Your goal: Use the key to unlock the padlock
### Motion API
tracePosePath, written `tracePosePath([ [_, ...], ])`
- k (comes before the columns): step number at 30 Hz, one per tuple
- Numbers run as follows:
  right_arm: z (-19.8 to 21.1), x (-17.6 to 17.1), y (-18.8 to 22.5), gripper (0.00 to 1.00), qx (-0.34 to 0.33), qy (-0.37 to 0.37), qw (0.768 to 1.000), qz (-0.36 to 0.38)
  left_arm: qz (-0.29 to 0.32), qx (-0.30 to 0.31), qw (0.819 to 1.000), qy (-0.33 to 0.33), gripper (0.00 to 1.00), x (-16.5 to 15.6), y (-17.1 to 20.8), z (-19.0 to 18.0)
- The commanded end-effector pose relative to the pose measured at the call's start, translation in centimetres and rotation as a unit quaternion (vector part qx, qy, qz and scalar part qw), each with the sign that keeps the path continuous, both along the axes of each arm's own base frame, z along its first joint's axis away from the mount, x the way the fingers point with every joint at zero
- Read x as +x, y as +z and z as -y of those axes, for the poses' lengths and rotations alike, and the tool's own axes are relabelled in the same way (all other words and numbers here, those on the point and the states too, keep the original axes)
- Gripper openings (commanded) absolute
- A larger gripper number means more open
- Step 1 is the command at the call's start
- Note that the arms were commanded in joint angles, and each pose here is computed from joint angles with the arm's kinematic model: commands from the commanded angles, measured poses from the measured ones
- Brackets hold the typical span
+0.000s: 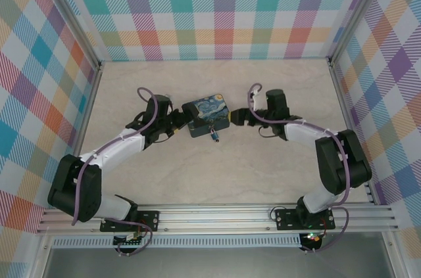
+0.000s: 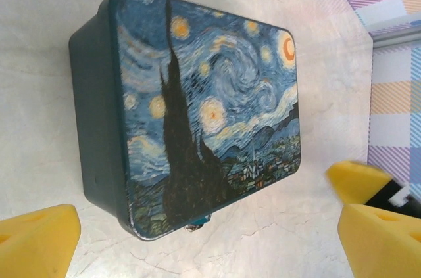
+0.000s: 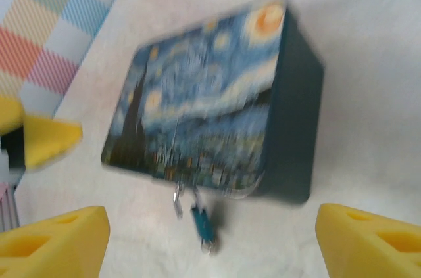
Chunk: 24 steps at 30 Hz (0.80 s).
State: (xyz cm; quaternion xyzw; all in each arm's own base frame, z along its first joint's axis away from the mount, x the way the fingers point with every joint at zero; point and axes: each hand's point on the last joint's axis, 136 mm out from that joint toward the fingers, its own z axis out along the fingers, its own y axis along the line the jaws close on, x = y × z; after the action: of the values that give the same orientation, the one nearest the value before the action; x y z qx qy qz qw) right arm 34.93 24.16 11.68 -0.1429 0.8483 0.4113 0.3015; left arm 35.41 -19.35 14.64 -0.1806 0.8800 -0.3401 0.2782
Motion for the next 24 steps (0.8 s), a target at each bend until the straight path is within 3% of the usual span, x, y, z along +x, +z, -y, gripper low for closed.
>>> tracePosePath([
  [1,-2.0,-2.7,-2.1,0.75,0.003,0.038,0.999,-0.018,0.024,0.030,0.999,-0.008,1.00,2.1,1.6,-0.7],
  [8,-4.9,-3.3,-5.0,0.61,-0.012,0.057,0.998,-0.033,0.018,0.107,0.994,-0.020,1.00,7.1,0.4,-3.5],
  [15,-5.6,-3.1,-6.7,0.52,-0.020,0.060,0.997,-0.041,-0.007,0.091,0.993,-0.073,1.00,9.3,-2.8,-1.7],
  [24,-6.3,-3.0,-7.4,0.43,-0.021,0.080,0.996,-0.044,-0.025,0.080,0.993,-0.088,1.00,9.8,-5.1,-0.9],
])
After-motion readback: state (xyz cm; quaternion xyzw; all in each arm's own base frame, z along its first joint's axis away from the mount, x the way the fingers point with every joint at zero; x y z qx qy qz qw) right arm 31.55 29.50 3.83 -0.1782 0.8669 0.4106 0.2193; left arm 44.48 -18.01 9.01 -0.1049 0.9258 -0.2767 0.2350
